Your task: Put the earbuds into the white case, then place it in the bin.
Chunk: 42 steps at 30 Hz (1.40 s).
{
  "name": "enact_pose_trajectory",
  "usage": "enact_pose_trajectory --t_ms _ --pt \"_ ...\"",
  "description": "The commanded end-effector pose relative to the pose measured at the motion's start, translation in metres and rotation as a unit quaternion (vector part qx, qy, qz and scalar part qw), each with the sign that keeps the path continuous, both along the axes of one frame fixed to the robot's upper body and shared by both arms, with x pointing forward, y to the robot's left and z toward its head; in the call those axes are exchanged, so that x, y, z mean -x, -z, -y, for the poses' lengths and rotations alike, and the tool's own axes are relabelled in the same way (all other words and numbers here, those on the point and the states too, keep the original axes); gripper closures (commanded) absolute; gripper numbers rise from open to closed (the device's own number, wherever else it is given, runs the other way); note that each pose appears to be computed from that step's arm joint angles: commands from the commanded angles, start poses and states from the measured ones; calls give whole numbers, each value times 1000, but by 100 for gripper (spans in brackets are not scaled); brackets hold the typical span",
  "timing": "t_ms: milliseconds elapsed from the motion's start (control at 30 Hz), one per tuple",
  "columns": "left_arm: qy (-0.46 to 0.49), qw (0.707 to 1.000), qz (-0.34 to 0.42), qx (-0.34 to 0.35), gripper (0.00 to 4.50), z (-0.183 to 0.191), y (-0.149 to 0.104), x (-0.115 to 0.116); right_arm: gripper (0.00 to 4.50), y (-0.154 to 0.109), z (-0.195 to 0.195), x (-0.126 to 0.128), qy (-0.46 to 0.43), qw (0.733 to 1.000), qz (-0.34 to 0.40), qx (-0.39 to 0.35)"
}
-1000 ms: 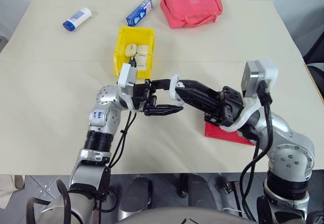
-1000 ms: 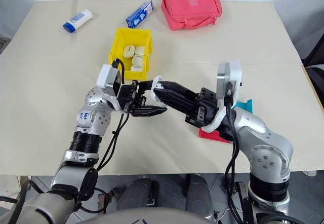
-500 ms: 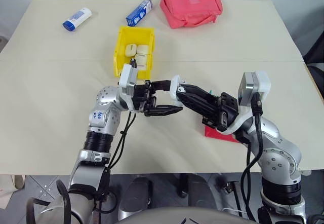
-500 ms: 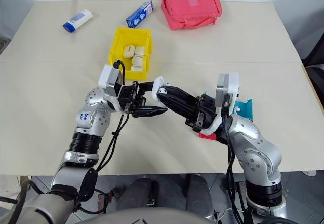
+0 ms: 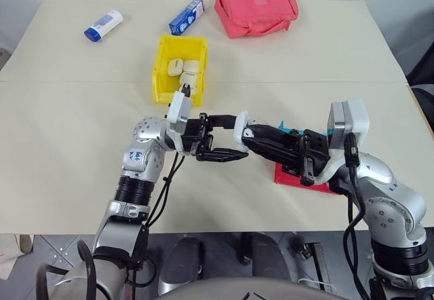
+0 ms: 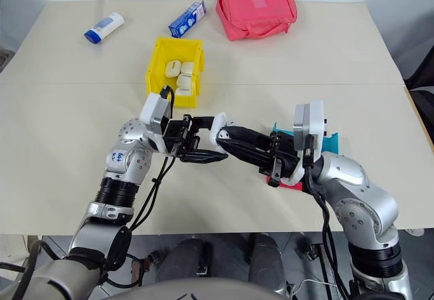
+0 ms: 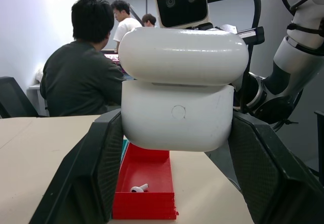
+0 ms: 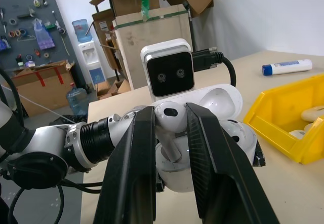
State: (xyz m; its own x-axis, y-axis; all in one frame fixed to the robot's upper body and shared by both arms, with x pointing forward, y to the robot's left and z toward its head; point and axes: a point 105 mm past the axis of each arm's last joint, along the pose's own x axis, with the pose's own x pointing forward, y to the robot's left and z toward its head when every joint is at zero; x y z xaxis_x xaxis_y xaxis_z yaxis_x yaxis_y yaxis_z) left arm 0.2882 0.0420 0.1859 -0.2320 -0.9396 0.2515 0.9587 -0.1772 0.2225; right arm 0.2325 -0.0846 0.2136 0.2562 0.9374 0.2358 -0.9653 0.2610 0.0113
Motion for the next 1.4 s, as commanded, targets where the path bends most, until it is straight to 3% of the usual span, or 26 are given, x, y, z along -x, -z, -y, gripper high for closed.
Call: enact_pose_trajectory --t_ms 33,800,1400 --pt "-20 997 37 61 175 -13 -27 -2 401 12 6 0 2 999 -24 32" --pt "-30 996 23 76 175 -13 -19 -2 401 0 9 -3 -8 997 6 71" --pt "0 997 -14 78 175 -12 -3 4 401 -49 -4 -1 -14 997 75 22"
